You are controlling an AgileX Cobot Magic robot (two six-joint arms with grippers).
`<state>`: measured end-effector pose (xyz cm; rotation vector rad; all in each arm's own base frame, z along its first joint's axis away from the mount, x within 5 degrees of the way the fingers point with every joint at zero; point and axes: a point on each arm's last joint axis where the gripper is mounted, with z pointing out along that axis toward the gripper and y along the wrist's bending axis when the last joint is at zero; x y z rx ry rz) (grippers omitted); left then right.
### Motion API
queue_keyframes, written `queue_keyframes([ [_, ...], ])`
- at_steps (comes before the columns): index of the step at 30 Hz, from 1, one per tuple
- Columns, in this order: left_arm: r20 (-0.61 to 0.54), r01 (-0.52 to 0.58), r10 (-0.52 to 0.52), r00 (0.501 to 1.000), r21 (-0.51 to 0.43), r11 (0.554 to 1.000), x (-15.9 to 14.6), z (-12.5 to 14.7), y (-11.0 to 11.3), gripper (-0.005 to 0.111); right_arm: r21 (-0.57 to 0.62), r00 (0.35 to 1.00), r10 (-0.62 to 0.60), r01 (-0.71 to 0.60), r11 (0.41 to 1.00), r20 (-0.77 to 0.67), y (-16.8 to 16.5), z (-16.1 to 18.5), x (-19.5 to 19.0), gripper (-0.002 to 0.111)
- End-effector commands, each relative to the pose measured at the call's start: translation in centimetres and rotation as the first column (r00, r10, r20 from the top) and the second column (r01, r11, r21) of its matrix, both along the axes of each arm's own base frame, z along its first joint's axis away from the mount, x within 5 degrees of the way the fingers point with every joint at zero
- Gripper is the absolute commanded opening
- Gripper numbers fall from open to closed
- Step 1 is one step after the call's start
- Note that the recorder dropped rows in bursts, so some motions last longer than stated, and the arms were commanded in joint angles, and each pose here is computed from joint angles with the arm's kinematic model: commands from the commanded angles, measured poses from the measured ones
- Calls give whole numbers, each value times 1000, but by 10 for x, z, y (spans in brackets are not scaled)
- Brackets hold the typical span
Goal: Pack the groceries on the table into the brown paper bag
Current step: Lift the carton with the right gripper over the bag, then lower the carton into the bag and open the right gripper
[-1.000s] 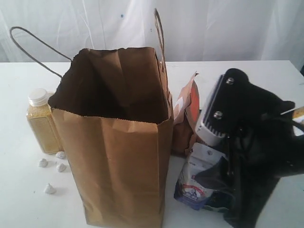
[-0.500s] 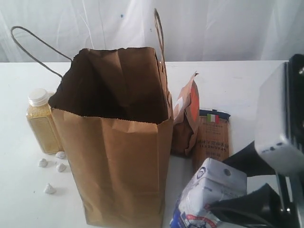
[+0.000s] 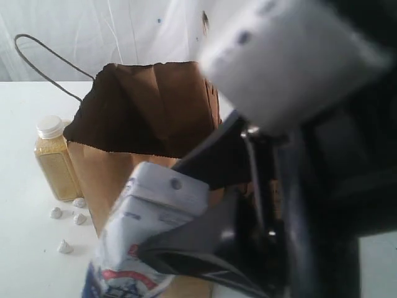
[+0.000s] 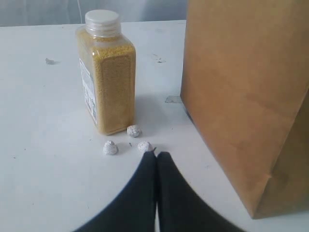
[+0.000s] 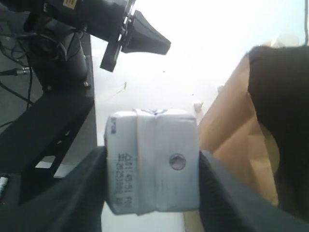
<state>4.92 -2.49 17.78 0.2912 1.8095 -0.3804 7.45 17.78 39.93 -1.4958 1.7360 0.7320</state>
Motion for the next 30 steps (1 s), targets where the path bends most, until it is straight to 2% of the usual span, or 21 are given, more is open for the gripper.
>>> queue_keyframes([
  [1,-7,0,0,1000,-6,1000,0,-2,0,0,58,998,-11,8,998,65,18,10,5,0],
  [5,-7,0,0,1000,-6,1000,0,-2,0,0,155,985,-105,84,984,135,20,23,13,0],
  [11,-7,0,0,1000,-6,1000,0,-2,0,0,194,942,-249,207,959,227,33,57,36,0],
  [16,-7,0,0,1000,-6,1000,0,-2,0,0,-13,904,-329,346,938,274,66,51,70,0],
  [22,-7,0,0,1000,-6,1000,0,-2,0,0,-106,900,-373,404,909,226,96,31,88,0],
  [30,-7,0,0,1000,-6,1000,0,-2,0,0,-220,876,-448,479,850,177,102,8,101,0],
])
